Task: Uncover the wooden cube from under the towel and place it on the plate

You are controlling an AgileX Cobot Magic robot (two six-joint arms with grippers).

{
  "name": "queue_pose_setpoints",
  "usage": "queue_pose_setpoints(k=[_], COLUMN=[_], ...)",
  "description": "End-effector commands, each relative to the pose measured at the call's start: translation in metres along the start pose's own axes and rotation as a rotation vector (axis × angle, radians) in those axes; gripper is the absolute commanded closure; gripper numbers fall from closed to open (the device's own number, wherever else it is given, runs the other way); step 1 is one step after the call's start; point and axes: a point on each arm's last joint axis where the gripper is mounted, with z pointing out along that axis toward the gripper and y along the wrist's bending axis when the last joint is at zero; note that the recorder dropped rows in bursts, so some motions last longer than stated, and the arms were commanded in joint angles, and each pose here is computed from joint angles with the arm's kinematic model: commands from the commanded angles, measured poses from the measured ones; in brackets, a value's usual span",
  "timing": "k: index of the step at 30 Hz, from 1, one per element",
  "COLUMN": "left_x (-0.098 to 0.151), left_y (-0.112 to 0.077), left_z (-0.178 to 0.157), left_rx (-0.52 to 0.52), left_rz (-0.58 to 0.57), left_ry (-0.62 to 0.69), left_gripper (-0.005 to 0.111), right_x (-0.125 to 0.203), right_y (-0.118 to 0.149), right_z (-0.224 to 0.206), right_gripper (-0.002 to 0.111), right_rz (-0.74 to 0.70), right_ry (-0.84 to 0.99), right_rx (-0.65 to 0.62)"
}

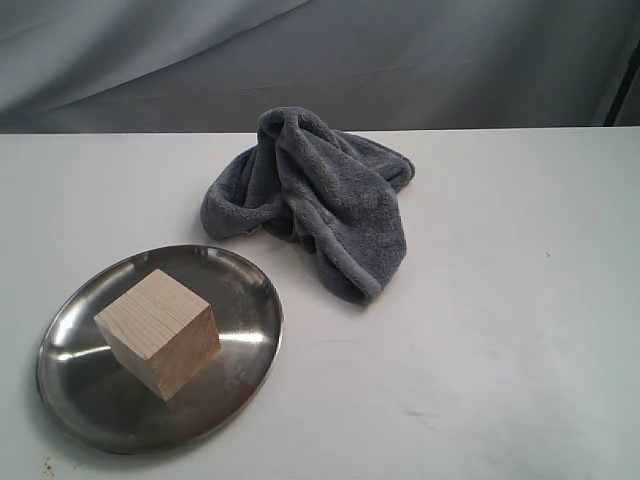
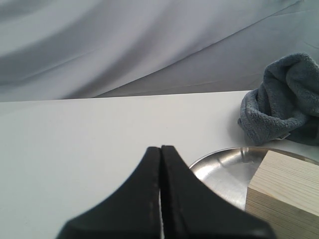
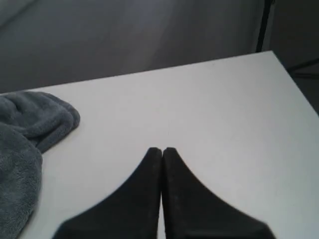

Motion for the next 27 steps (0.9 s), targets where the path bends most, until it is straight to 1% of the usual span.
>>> queue_pose_setpoints(k=[1,4,7,10,14,27], left_x=[0.001,0.001,0.001,0.001,0.001,0.001], left_y=[0.0,0.0,0.0,0.0,0.0,0.0], left_z=[0.0,0.0,0.0,0.0,0.0,0.0], left_rx=[0.004,0.004,0.004,0.004,0.004,0.004], left_rz=[-0.003,-0.003,-0.003,-0.003,-0.003,-0.003], left_ry=[-0.006,-0.006,-0.006,-0.006,-0.006,-0.006], left_gripper=[0.107,0.107,0.107,0.107,0.107,0.107], right_x=[0.031,0.052,0.057,0.06,0.065,0.065], right_y=[-0.004,-0.006,-0.004,-0.003,-0.003,-0.003], right_z=[-0.033,-0.049,-0.068,-0.078,-0.079,-0.079], right_gripper=[0.108,0.108,0.108,0.108,0.108,0.108], right_rz=[-0.012,-0.015,0.012,0.014,0.012,0.012], right_ry=[-0.145,-0.216,-0.359,-0.416,-0.387,-0.387], right_rx=[0.006,-0.001,-0.034,-0.056,-0.065,-0.065])
